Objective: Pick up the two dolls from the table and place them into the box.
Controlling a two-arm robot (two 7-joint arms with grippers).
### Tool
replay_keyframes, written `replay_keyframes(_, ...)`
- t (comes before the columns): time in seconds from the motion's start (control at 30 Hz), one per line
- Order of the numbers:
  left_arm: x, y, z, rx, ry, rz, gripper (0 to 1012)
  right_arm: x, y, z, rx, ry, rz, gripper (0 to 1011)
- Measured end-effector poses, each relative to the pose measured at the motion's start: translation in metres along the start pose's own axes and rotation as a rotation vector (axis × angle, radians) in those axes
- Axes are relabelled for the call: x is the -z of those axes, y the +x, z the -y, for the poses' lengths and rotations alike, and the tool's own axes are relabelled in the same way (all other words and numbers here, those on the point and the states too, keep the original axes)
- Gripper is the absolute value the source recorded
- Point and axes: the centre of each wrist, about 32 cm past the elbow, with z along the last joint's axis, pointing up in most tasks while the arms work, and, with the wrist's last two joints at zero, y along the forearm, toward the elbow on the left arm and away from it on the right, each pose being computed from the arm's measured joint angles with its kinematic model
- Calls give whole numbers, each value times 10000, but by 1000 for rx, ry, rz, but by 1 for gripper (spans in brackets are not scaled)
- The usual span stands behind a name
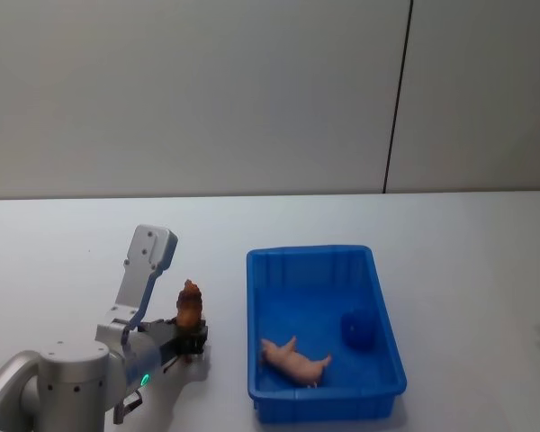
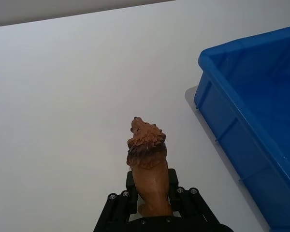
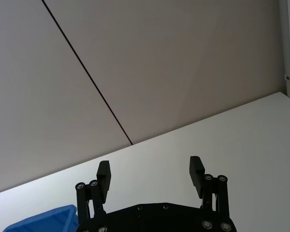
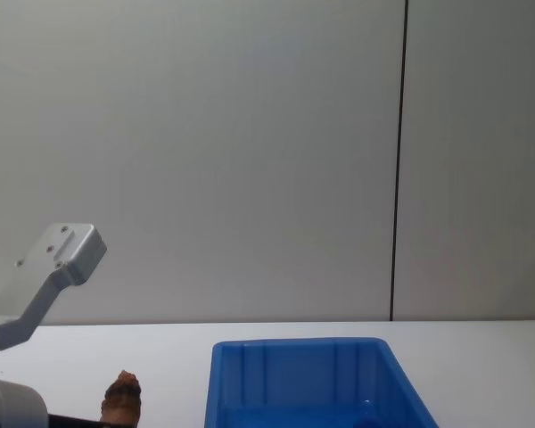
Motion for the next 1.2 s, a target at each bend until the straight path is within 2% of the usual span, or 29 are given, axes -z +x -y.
replay_keyframes(0.2, -8, 2, -3, -5, -19, -1, 361, 0, 0, 0, 0, 0, 0, 1001)
replay_keyframes(0.5, -94, 3, -34, -17, -110, 0, 361, 0, 0, 0, 0, 0, 0, 1001)
replay_keyframes(0.6, -158, 2, -52, -17, -160, 0, 361, 0, 0, 0, 0, 0, 0, 1001)
replay_keyframes(0.67, -188, 0, -59, -13, -180, 0, 361, 0, 0, 0, 0, 0, 0, 1001)
replay_keyframes(0.8, -285, -12, -80, 10, -238, -2, 361, 0, 0, 0, 0, 0, 0, 1001)
replay_keyframes(1.0, -452, -46, -108, 71, -313, -7, 361, 0, 0, 0, 0, 0, 0, 1001)
replay_keyframes(1.1, -548, -71, -120, 119, -346, -12, 361, 0, 0, 0, 0, 0, 0, 1001)
replay_keyframes(1.2, -600, -87, -125, 149, -359, -15, 361, 0, 0, 0, 0, 0, 0, 1001)
